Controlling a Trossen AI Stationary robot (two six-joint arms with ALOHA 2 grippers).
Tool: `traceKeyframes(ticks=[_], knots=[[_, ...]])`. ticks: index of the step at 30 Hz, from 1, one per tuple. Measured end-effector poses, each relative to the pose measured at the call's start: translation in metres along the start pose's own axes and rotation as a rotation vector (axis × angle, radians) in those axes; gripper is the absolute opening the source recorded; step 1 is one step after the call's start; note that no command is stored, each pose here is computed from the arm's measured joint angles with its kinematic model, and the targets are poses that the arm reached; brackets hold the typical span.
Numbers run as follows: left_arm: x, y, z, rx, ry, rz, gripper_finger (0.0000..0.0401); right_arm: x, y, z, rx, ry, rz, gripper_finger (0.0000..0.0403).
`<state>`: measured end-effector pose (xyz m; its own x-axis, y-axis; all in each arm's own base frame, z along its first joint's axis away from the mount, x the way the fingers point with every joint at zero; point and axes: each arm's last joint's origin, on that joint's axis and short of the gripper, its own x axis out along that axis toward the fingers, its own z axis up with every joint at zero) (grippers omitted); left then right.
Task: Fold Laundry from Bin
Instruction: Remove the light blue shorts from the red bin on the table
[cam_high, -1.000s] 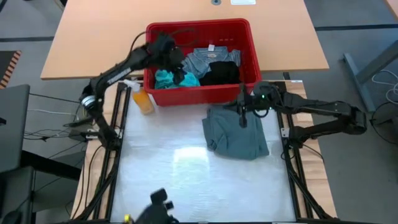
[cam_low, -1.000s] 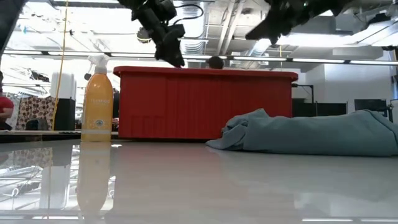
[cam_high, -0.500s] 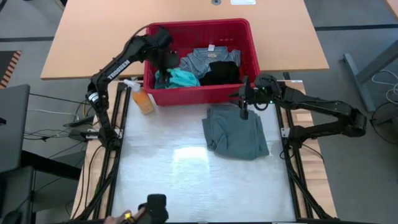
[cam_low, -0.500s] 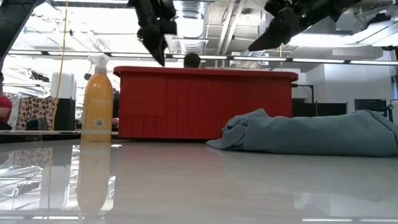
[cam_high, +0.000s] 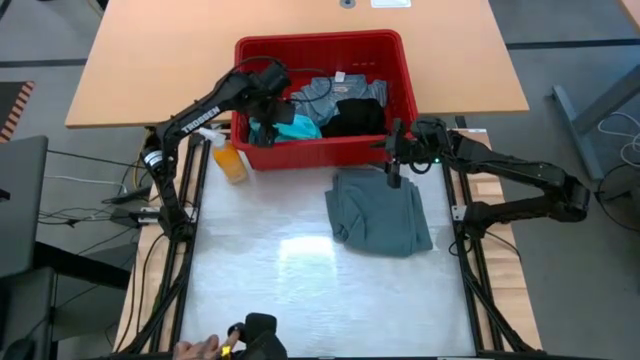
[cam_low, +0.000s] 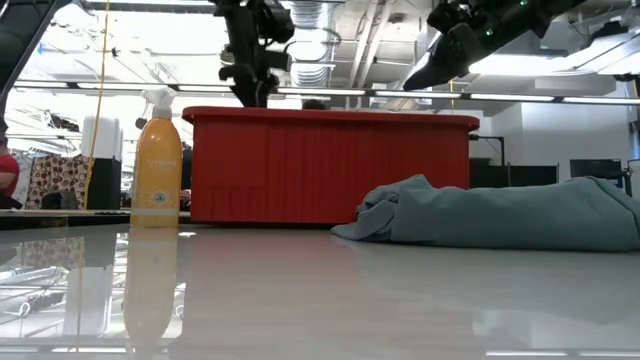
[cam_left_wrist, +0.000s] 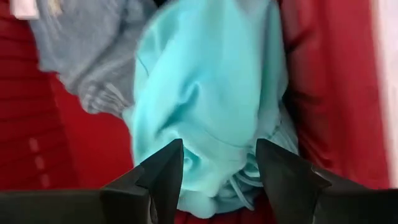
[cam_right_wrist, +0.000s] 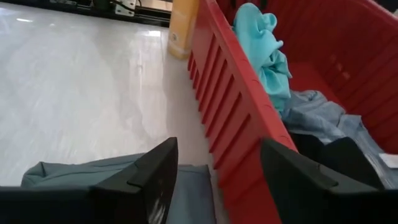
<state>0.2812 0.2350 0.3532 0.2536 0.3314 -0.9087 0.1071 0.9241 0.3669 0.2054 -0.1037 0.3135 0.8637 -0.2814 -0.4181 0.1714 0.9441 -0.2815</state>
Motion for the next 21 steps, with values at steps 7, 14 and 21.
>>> traceKeyframes(ticks=[7,14,21], knots=[[0.023,-0.002,0.001,0.060,0.024,0.040,0.0172,0.001,0.012,0.001,-0.002,0.017,0.056,0.0252],[0.013,0.012,0.013,0.022,-0.054,0.215,0.0014,0.001,0.024,0.006,0.009,0.001,0.104,0.0241],[-0.075,0.019,0.032,-0.119,-0.224,0.453,0.0002,-0.005,0.032,0.013,0.011,-0.035,0.133,0.0240]])
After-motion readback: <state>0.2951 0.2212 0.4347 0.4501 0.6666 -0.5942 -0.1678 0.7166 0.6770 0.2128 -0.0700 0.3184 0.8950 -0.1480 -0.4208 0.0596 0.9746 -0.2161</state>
